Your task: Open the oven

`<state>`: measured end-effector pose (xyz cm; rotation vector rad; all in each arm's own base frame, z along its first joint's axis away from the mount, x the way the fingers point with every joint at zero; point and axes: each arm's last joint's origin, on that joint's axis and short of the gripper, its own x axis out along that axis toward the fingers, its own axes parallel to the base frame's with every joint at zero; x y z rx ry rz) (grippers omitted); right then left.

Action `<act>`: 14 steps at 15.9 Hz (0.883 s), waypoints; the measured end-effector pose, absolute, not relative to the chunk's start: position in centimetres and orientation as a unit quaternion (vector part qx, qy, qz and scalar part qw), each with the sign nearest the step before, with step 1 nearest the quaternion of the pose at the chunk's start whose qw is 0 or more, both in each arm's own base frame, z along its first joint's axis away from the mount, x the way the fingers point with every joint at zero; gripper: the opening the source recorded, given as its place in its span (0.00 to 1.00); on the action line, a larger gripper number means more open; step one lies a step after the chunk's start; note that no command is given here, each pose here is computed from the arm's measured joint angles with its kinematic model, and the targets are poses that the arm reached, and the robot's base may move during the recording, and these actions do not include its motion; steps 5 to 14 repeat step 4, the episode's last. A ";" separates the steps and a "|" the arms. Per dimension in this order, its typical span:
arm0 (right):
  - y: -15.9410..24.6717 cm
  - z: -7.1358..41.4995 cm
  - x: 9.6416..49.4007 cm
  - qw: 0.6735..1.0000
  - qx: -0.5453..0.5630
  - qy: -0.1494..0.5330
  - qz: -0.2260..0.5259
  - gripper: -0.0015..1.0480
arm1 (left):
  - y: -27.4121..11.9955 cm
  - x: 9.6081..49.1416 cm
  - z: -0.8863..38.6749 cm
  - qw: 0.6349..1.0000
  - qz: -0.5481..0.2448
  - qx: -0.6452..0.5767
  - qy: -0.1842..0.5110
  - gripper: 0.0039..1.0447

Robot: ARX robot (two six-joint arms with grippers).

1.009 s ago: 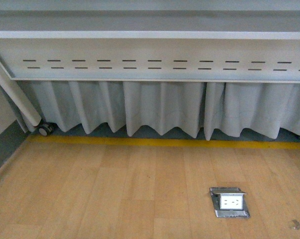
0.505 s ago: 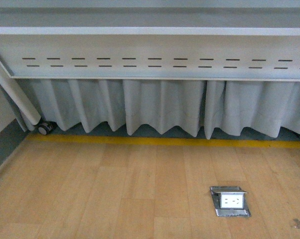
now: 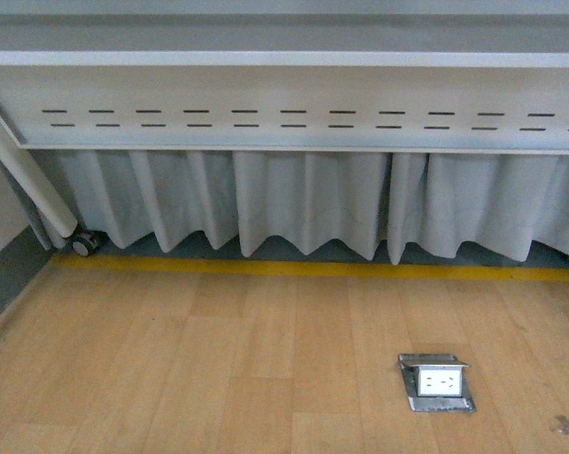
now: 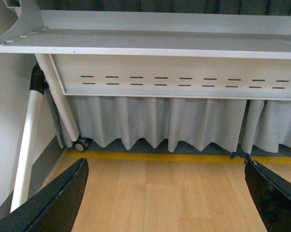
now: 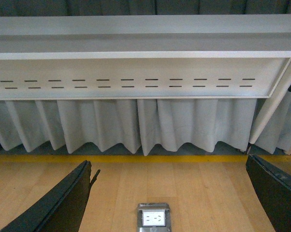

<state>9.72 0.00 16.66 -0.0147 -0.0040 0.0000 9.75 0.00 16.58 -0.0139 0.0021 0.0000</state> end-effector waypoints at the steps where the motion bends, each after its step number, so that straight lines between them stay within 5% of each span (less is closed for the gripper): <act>1: 0.0 16.7 9.7 1.000 -0.007 -0.002 0.000 0.94 | 0.0 9.8 16.6 1.000 0.000 -0.007 0.001 0.94; 14: 0.0 16.7 9.7 1.000 -0.007 -0.002 0.000 0.94 | 0.0 9.8 16.6 1.000 0.000 -0.007 0.001 0.94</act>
